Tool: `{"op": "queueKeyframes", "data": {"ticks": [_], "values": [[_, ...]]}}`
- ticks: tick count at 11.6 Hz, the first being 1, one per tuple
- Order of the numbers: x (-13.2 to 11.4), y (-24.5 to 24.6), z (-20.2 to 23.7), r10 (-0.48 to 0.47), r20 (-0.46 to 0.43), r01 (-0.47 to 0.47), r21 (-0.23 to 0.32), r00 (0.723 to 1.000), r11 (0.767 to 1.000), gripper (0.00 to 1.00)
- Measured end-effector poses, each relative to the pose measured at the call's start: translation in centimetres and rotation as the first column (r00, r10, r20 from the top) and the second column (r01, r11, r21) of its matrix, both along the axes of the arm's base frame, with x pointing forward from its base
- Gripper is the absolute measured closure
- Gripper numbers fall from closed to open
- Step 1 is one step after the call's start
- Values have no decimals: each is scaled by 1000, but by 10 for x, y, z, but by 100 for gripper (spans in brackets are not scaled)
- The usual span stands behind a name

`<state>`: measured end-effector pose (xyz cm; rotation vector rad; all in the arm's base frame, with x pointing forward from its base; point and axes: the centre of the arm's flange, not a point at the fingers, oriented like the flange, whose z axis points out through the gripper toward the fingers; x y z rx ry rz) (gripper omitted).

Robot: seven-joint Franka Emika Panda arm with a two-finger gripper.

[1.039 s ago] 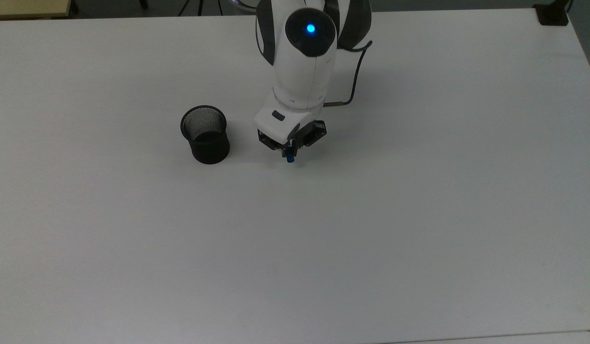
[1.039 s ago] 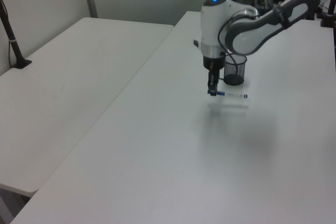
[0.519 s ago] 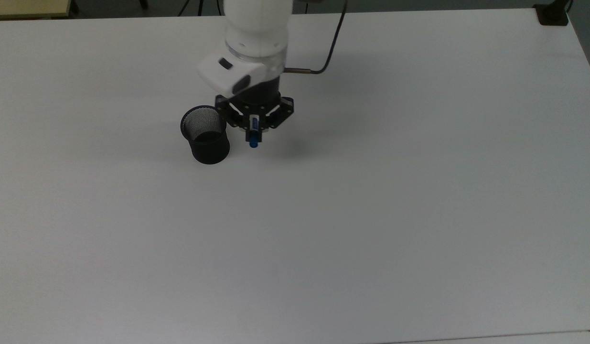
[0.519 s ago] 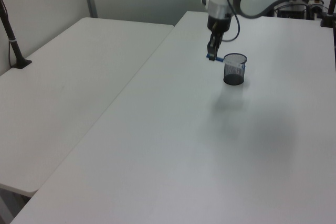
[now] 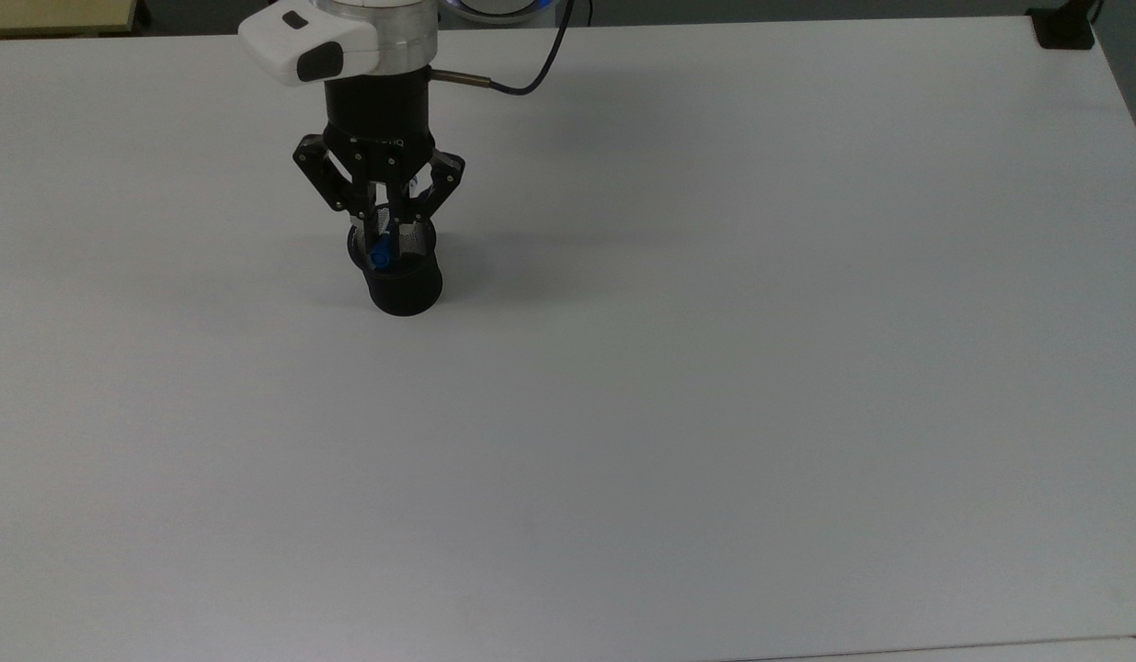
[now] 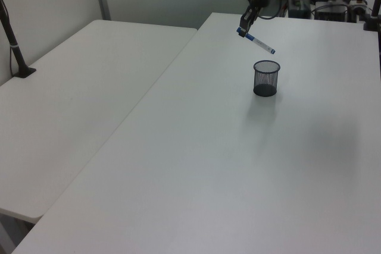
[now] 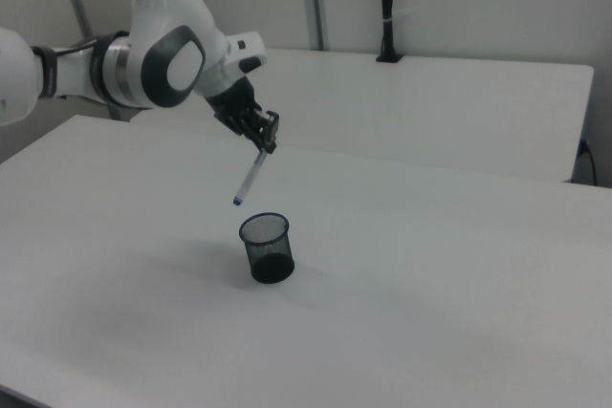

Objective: Insert the marker
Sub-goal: 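Carry the upright marker over the black mesh cup, then lower the marker into the cup and open the gripper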

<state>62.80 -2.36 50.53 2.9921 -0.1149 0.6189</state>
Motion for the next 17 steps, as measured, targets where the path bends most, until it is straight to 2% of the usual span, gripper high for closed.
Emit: {"op": "queueKeyframes", "data": {"ticks": [6, 9, 11, 13, 14, 17], "values": [[-16, -17, -43, -3, 147, 2, 9, 989, 1000, 83], [-27, -19, -71, 20, 99, -17, -24, 995, 1000, 83], [-31, -23, -79, 16, 83, -14, -27, 996, 1000, 81], [-32, -31, -78, 3, 85, 0, -27, 996, 1000, 69], [-33, -34, -76, -2, 89, 4, -27, 996, 1000, 58], [-31, -30, -61, 1, 115, 2, -29, 993, 1000, 11]]}}
